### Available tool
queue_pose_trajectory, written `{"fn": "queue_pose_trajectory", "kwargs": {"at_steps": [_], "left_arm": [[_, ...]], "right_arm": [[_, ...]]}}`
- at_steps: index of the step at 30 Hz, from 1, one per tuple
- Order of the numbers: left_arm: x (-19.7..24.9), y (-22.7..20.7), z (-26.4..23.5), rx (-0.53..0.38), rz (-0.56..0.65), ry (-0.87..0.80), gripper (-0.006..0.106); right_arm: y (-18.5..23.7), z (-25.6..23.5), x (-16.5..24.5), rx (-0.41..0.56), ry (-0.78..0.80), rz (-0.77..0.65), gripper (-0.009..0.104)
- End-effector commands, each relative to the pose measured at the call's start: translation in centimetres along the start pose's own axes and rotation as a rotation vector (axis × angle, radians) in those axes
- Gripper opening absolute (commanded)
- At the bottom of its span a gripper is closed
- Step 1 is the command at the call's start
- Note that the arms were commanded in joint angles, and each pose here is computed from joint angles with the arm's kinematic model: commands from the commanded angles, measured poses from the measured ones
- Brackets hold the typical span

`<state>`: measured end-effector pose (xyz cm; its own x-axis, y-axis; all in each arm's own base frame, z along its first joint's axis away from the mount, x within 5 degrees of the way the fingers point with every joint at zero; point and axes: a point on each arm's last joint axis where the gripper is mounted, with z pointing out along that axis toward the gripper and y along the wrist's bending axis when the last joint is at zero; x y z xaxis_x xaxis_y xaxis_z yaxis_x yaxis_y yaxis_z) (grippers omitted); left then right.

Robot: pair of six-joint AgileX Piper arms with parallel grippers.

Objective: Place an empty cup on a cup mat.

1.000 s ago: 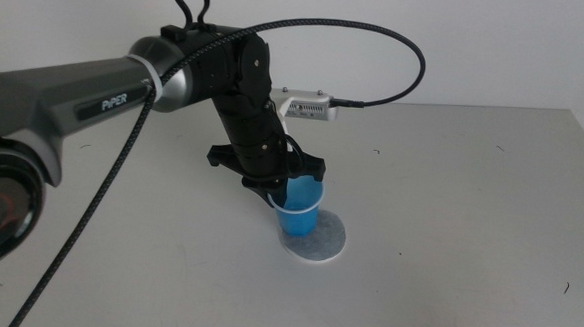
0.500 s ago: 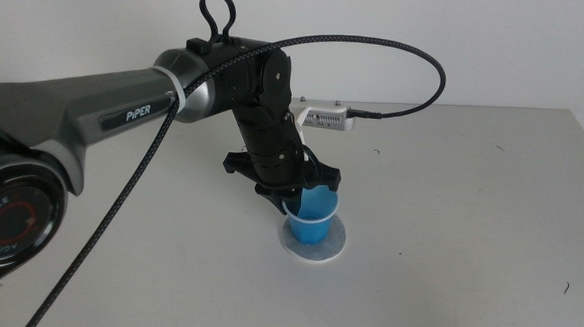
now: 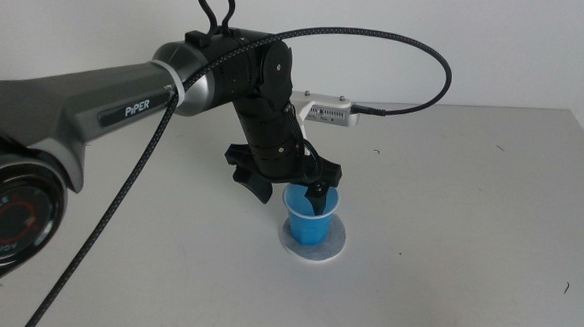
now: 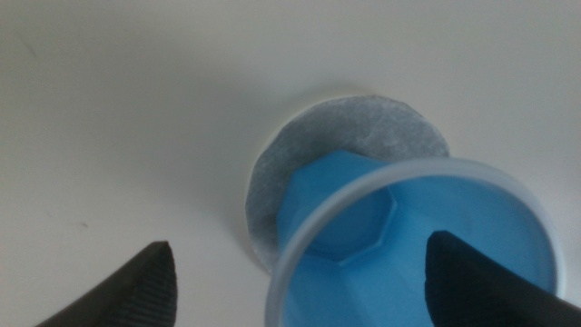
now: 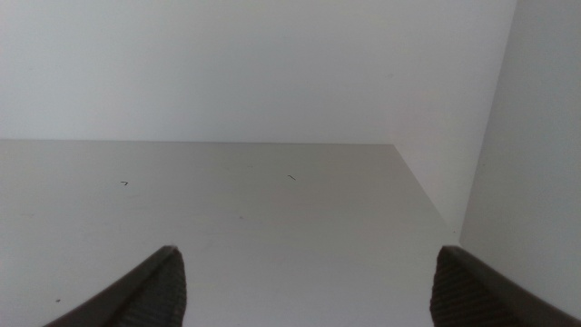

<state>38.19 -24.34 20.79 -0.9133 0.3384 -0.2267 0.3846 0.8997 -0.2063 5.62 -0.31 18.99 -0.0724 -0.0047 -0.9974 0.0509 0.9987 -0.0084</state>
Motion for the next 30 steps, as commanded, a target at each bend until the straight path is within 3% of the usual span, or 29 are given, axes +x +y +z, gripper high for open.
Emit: {"fn": "queue_pose_trajectory", "kwargs": {"at_steps": [1, 9, 14, 23, 30], "left_arm": [[-0.7, -0.8, -4.5, 0.034, 0.042, -0.083, 0.105], [-1.4, -0.5, -9.0, 0.069, 0.052, -0.028, 0.105], [-2.2, -0.9, -12.2, 0.045, 0.141, -0.141, 0.105], [-0.7, -0.3, -18.7, -0.120, 0.217, -0.286, 0.105], [4.0, 1.0, -24.1, -0.301, 0.222, -0.349, 0.105]], "right_arm": [[0.0, -0.3, -1.2, -0.002, -0.108, -0.017, 0.094], [0.0, -0.3, -1.2, -0.002, -0.108, -0.017, 0.094], [0.0, -0.3, -1.2, -0.002, -0.108, -0.017, 0.094], [0.0, -0.3, -1.2, -0.002, -0.108, -0.017, 0.094], [0.0, -0.3, -1.2, -0.002, -0.108, -0.017, 0.094]]}}
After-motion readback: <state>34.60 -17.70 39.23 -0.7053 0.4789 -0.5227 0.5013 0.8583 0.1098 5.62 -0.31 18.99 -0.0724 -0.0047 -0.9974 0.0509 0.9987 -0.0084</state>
